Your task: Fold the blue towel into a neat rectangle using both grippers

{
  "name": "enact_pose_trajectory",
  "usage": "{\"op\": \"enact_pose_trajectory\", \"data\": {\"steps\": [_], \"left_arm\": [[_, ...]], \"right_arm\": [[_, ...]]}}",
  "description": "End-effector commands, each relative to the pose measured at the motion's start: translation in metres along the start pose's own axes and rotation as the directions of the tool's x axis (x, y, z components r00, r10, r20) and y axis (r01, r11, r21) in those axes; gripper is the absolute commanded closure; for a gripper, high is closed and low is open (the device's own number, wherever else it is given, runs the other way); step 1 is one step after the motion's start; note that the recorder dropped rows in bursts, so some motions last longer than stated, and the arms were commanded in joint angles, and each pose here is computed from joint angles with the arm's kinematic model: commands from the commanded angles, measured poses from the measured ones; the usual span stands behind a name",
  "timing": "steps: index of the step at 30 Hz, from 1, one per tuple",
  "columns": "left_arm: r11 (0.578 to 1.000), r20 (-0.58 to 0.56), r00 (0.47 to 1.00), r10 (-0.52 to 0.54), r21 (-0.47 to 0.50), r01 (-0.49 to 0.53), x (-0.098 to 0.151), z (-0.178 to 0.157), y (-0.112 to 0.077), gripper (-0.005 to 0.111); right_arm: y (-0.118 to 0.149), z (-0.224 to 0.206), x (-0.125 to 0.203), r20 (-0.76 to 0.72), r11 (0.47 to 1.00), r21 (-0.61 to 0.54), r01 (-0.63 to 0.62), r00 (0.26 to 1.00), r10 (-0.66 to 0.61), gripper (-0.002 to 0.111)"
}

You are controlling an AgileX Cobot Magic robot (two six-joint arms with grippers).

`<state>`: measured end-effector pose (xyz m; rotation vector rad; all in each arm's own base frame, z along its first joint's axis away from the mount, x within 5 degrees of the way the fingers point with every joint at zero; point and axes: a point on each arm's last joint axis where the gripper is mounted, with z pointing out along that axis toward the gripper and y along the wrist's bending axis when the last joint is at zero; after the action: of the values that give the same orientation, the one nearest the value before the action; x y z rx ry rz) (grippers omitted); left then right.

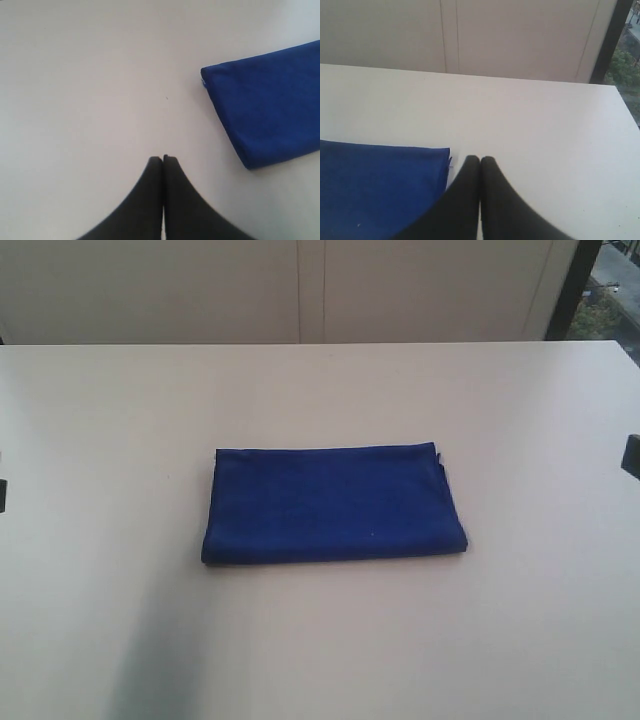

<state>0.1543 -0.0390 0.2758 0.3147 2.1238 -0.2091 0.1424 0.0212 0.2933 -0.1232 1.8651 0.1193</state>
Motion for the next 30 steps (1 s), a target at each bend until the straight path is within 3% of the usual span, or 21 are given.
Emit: {"op": "enact_pose_trajectory", "data": {"steps": [1, 17, 30], "left_arm": [[1.0, 0.002, 1.0, -0.008, 0.0, 0.008, 0.002, -0.001, 0.0, 0.107], [1.0, 0.002, 1.0, -0.008, 0.0, 0.008, 0.002, -0.001, 0.0, 0.107], [1.0, 0.002, 1.0, -0.008, 0.0, 0.008, 0.002, -0.001, 0.0, 0.107]], "right_arm": [[-0.001, -0.006, 0.002, 0.017, 1.0, 0.005, 0.013, 1.0, -0.013, 0.108], [0.0, -0.077, 0.03, 0.326, 1.0, 0.004, 0.015, 0.945, -0.016, 0.108], [-0.001, -0.065, 0.091, 0.272, 1.0, 0.004, 0.015, 0.962, -0.016, 0.108]]}}
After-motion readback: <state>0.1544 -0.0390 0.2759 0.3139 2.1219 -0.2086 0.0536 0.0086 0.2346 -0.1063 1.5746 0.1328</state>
